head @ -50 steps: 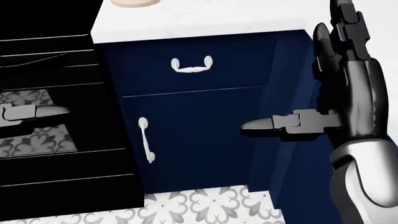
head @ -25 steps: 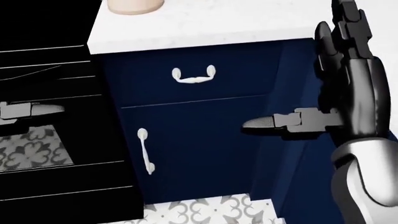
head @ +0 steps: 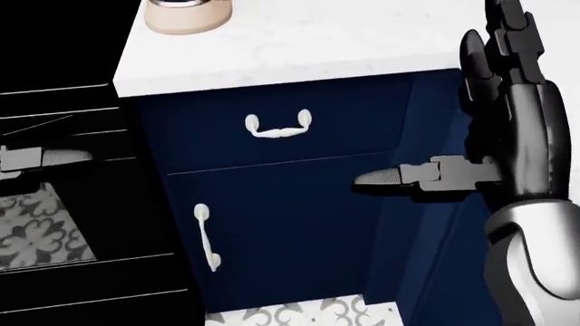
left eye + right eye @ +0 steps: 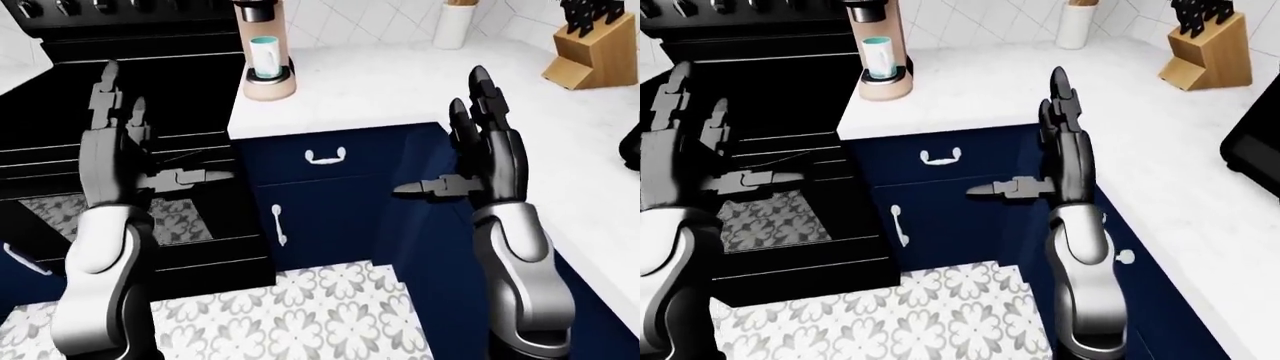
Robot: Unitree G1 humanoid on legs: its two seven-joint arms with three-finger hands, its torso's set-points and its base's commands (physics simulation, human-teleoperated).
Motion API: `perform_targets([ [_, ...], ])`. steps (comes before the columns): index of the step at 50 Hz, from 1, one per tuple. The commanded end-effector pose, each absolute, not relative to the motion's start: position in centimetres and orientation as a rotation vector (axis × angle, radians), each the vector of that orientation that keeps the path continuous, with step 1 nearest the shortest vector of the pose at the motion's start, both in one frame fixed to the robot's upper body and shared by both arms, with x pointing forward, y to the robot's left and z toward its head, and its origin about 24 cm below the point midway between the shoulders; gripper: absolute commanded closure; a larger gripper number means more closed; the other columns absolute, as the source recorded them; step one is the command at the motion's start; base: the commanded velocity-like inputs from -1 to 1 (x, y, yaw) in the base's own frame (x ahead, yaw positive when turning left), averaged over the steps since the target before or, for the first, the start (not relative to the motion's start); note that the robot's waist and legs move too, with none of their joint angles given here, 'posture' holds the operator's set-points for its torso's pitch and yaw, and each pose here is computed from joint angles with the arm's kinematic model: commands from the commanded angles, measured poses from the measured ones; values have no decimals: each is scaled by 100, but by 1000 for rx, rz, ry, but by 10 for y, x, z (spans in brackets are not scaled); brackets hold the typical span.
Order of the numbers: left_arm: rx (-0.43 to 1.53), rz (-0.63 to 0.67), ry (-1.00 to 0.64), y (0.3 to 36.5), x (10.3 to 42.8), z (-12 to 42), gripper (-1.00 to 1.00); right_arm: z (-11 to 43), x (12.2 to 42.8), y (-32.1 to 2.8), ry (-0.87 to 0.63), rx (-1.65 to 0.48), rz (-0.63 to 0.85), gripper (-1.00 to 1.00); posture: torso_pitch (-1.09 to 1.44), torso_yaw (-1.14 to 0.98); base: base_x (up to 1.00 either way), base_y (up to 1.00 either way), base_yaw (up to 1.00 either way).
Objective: Pick the mug from under the coffee machine dispenser and place it on the counter.
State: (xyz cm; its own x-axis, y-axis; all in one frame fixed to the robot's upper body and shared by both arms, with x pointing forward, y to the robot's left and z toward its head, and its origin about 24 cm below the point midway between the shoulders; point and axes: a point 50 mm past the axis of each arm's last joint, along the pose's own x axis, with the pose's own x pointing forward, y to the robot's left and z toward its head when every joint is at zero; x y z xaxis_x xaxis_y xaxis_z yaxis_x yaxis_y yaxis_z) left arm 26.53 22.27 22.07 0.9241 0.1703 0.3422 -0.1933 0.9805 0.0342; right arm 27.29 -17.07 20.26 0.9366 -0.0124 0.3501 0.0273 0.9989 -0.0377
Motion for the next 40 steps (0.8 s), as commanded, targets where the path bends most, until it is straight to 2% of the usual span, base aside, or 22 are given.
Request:
perform_targets([
  [1,81,202,-430,224,260,236,-100,219,268,-166,-448,-43,2,-100,0,0,12,0,0],
  [40,84,206,-434,225,259,238,-100,219,269,-166,-451,-44,4,-100,0,0,13,2,0],
])
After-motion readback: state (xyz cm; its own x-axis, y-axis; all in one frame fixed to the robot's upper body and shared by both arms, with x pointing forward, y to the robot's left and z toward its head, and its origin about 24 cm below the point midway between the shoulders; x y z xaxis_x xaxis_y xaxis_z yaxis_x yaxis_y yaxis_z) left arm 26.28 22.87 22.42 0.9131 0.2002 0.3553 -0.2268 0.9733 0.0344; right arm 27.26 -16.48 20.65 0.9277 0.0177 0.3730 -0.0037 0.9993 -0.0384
